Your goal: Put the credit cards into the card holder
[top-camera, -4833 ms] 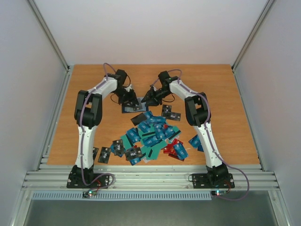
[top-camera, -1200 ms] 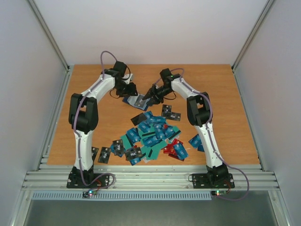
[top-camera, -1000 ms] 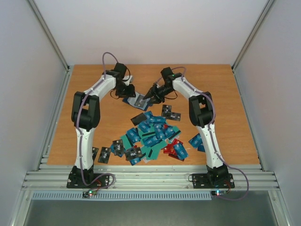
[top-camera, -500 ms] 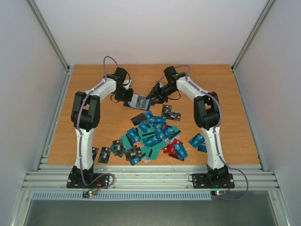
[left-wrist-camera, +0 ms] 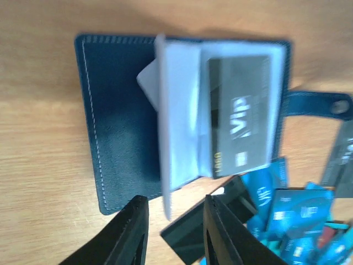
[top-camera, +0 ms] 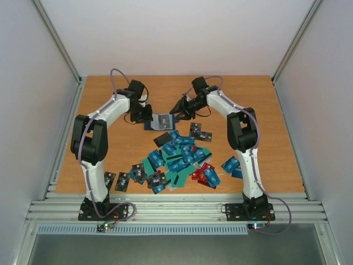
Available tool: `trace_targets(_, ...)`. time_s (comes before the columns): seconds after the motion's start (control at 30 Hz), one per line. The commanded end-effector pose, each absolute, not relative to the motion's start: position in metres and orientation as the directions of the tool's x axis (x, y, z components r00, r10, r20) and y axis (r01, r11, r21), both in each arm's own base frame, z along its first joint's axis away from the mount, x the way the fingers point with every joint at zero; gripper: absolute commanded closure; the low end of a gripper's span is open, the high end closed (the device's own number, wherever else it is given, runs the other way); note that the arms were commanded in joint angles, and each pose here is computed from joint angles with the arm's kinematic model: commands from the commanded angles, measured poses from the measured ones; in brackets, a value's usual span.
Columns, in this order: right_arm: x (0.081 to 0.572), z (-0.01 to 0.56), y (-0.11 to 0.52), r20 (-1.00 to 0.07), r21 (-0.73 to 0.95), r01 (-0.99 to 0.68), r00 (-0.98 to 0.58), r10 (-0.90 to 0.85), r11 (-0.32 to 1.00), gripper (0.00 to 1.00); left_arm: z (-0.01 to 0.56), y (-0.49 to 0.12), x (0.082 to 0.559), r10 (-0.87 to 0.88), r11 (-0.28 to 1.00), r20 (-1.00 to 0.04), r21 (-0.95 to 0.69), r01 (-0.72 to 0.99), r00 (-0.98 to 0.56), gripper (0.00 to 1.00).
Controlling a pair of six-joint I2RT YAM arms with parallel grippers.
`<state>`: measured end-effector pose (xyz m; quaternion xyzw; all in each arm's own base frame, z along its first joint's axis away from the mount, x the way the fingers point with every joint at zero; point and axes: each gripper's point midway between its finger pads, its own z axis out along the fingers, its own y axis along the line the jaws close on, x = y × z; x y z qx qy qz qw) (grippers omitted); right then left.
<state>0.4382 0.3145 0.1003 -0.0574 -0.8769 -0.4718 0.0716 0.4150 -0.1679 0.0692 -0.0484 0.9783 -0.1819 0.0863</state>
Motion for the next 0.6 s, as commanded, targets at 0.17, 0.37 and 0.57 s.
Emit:
trace_targets(0.17, 0.446, 0.083, 0.331, 0.188, 0.823, 0.156, -0.982, -0.003, 0.547, 0.60, 0.132, -0.200, 0.445, -0.053, 0.858, -0.317, -0.500, 0.120, -0.947, 0.88)
trace_targets(0.37, 0.458, 0.073, 0.334, 0.174, 0.808, 0.143, -0.985, 0.001, 0.571, 0.59, 0.096, -0.212, 0.449, -0.029, 0.835, -0.234, -0.541, 0.105, -0.972, 0.96)
trace_targets(0.57, 0.461, 0.063, 0.333, 0.183, 0.796, 0.154, -0.983, 0.009, 0.585, 0.59, 0.065, -0.220, 0.451, -0.012, 0.830, -0.154, -0.553, 0.077, -0.988, 0.99)
